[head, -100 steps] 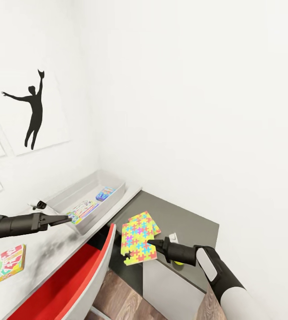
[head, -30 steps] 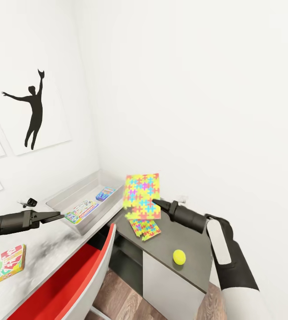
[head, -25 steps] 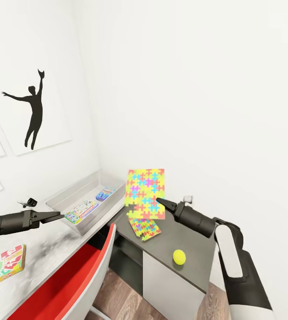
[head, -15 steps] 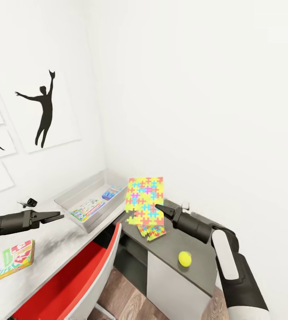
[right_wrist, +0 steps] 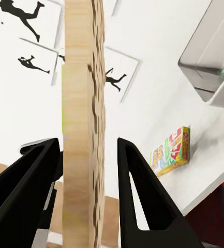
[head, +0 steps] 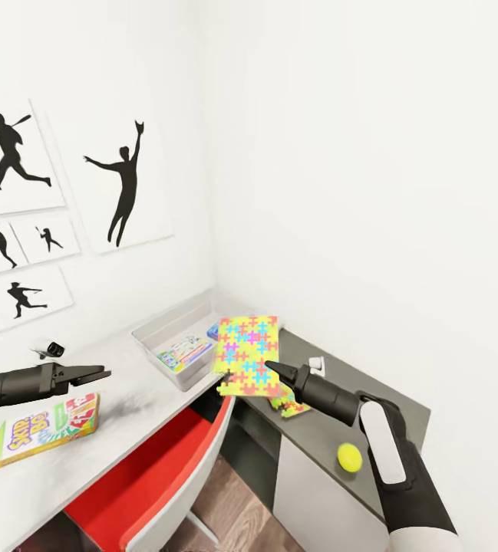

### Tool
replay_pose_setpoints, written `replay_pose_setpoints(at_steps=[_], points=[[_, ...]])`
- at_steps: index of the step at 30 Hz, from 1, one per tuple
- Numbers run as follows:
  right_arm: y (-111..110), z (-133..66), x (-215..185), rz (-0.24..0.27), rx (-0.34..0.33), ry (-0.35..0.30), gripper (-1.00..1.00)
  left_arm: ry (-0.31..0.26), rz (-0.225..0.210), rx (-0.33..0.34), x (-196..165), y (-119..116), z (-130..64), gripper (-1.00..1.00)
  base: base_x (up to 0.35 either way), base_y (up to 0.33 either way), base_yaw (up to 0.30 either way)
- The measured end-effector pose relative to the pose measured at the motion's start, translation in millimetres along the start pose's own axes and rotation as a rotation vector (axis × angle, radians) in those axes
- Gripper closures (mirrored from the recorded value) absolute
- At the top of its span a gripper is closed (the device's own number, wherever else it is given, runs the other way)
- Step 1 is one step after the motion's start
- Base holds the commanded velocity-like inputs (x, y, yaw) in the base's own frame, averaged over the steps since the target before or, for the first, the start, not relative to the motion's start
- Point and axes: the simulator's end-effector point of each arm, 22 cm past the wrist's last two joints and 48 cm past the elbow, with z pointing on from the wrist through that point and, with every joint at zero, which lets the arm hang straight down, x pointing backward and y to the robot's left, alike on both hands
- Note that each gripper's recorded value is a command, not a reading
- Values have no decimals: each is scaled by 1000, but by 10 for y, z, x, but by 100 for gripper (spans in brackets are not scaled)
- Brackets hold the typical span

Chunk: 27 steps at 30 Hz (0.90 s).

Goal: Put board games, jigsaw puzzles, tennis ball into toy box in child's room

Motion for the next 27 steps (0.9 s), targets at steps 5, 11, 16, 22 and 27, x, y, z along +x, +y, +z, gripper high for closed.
replay_pose_setpoints(at_steps=[5, 11, 16, 22, 27], points=[[-16, 3, 9, 2, 2, 2, 100, 1, -2, 0, 6, 11, 3, -100, 143, 0, 276], [-36, 10, 14, 5, 4, 3, 100, 1, -5, -2, 7, 30, 2, -100, 111, 0, 276], [-42, 2, 2, 8, 2, 0, 100, 2, -7, -4, 12, 46, 6, -100, 13, 0, 162], [-18, -15, -29, 2, -3, -7, 100, 3, -8, -4, 13, 49, 7, -100, 2, 0, 19], [-16, -18, -29, 1, -3, -8, 100, 3, -8, -4, 13, 50, 7, -100, 0, 0, 2]])
